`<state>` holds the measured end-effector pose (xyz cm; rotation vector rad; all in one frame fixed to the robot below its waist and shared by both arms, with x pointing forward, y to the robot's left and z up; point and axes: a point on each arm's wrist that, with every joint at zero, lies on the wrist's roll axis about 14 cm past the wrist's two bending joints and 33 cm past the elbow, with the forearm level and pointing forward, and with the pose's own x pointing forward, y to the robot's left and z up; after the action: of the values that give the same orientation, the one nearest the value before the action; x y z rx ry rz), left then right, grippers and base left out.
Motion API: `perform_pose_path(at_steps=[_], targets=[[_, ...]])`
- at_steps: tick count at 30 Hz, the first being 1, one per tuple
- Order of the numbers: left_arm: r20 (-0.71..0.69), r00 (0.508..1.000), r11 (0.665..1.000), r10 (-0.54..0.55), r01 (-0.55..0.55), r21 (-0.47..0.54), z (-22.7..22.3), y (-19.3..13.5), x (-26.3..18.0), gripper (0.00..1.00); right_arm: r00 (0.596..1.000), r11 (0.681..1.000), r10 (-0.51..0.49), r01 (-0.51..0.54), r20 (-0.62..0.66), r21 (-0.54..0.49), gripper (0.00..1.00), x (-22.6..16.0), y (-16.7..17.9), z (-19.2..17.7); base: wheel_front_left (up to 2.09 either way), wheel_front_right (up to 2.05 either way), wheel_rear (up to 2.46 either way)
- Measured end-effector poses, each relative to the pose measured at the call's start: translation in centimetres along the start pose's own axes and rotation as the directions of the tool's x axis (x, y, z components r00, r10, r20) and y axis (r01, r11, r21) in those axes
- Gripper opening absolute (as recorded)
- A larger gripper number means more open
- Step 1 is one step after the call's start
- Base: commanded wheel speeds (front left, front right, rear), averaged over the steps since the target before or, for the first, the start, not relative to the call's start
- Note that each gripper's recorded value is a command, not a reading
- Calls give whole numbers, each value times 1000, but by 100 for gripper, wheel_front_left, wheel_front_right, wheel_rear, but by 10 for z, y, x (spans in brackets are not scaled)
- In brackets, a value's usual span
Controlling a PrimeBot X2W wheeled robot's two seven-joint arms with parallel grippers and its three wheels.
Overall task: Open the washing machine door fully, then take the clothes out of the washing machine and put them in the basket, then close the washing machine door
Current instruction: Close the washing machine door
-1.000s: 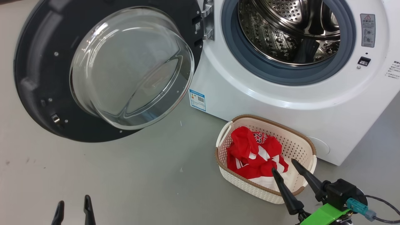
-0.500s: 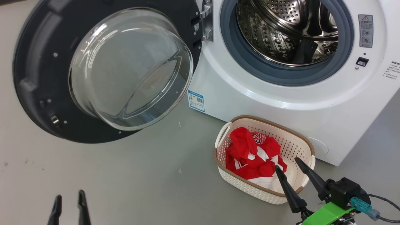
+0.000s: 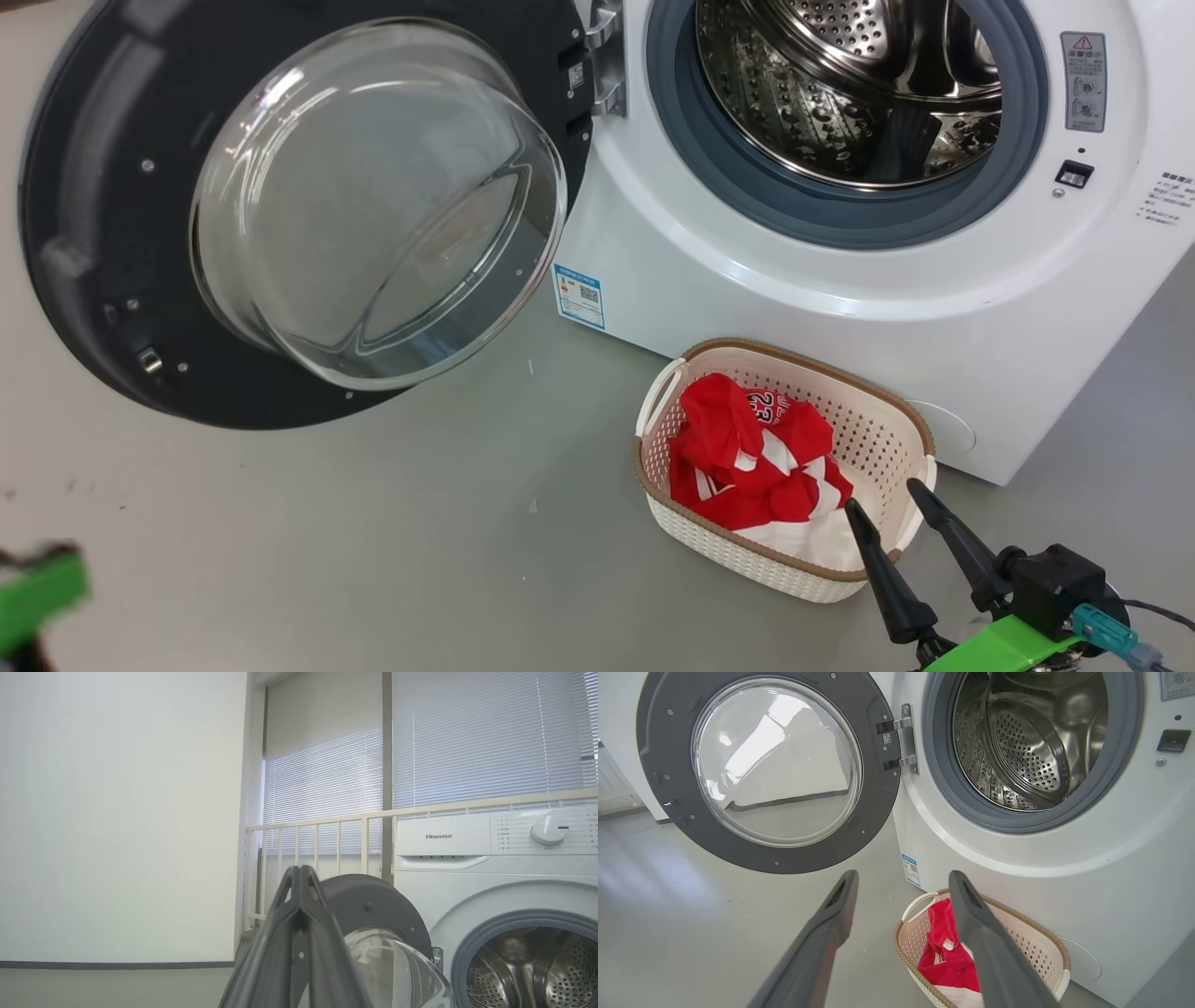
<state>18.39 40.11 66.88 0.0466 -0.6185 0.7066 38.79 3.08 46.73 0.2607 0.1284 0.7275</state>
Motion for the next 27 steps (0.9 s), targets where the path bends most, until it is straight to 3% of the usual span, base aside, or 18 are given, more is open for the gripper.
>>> perform_pose_path(at_steps=[6, 11, 15, 19, 27], targets=[[188, 982, 997, 20, -6, -75, 48, 19, 59, 0, 1000, 1000, -19, 19, -5, 7, 100, -6, -4, -4, 0, 0, 0], [224, 974, 993, 19, 8, -120, 59, 25, 101, 0, 999, 999, -47, 47, -9, 13, 100, -8, -15, -6, 0, 0, 0], [158, 985, 972, 65, -27, -232, 39, 36, 127, 0, 998, 998, -62, 62, -17, 15, 100, -11, -23, -9, 0, 0, 0], [3, 992, 938, 124, -116, -326, 5, 54, 154, 0, 997, 998, -69, 69, -31, 10, 100, -12, -31, -14, 0, 0, 0], [-268, 960, 857, 83, -206, -472, -52, 42, 176, 0, 994, 996, -88, 89, -65, 9, 100, -16, -47, -26, 0, 0, 0]])
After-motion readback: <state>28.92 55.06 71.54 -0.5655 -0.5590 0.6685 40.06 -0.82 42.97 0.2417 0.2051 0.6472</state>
